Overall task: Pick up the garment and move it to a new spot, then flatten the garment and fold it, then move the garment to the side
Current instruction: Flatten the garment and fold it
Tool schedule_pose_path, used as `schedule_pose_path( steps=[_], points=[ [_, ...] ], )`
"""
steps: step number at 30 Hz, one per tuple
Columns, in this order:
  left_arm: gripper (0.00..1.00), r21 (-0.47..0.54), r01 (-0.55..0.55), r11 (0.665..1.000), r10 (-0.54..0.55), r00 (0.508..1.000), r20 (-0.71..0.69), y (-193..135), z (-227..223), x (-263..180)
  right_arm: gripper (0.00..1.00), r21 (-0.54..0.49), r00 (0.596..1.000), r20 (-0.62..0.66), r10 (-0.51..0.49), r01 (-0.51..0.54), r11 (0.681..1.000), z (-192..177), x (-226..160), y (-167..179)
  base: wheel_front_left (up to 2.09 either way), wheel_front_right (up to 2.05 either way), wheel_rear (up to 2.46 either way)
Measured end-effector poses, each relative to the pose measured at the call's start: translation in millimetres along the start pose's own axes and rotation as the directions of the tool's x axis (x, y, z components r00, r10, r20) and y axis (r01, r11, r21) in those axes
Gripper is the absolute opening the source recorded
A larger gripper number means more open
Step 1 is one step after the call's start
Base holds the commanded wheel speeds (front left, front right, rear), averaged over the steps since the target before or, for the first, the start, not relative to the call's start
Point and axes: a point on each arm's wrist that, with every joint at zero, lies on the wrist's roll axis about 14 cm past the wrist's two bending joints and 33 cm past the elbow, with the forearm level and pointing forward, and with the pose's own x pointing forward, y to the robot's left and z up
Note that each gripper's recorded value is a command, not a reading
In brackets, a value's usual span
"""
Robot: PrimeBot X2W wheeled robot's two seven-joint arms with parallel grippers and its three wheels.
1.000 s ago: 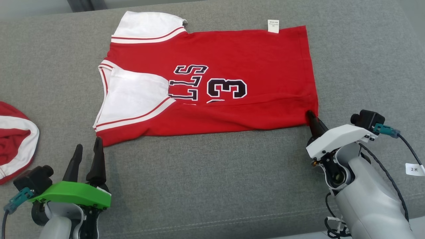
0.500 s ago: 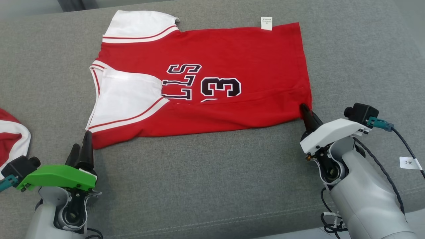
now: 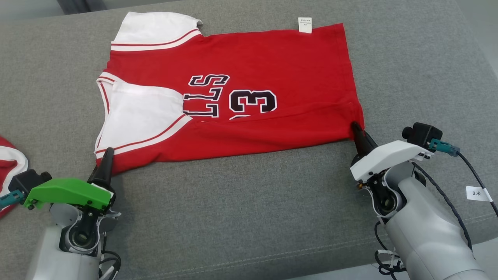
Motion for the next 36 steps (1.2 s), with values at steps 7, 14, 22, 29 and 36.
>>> schedule_pose_path(
  steps=[7, 14, 22, 29, 36],
  points=[
    [0.0, 0.006, 0.003, 1.0, -0.003, 1.0, -0.022, -2.7, -2.6, 3.1, 0.0, 0.007, 1.0, 0.009, 0.003, -0.003, 1.0, 2.3, 1.5, 1.8, 0.0, 0.0, 0.0],
    [0.0, 0.033, 0.024, 0.999, -0.024, 1.0, 0.019, -9.4, 11.2, 3.1, 0.0, 0.003, 1.0, 0.019, 0.006, -0.006, 1.0, 3.0, 1.3, 2.9, 0.0, 0.0, 0.0],
    [0.0, 0.233, 0.057, 0.971, -0.07, 0.997, 0.045, -22.0, 27.3, -4.9, 0.0, -0.011, 0.999, 0.04, 0.026, -0.026, 1.0, 8.3, 0.3, 9.9, 0.0, 0.0, 0.0],
    [0.0, 0.288, 0.074, 0.955, -0.093, 0.994, 0.055, -25.6, 31.0, -17.4, 0.0, -0.037, 0.997, 0.062, 0.044, -0.041, 0.998, 17.5, -2.4, 13.3, 0.0, 0.0, 0.0],
    [0.0, 0.298, 0.097, 0.95, -0.116, 0.992, 0.048, -29.0, 22.1, -33.4, 0.0, -0.062, 0.998, 0.052, 0.047, -0.043, 0.997, 14.0, -13.1, 7.0, 0.0, 0.0, 0.0]
  ],
)
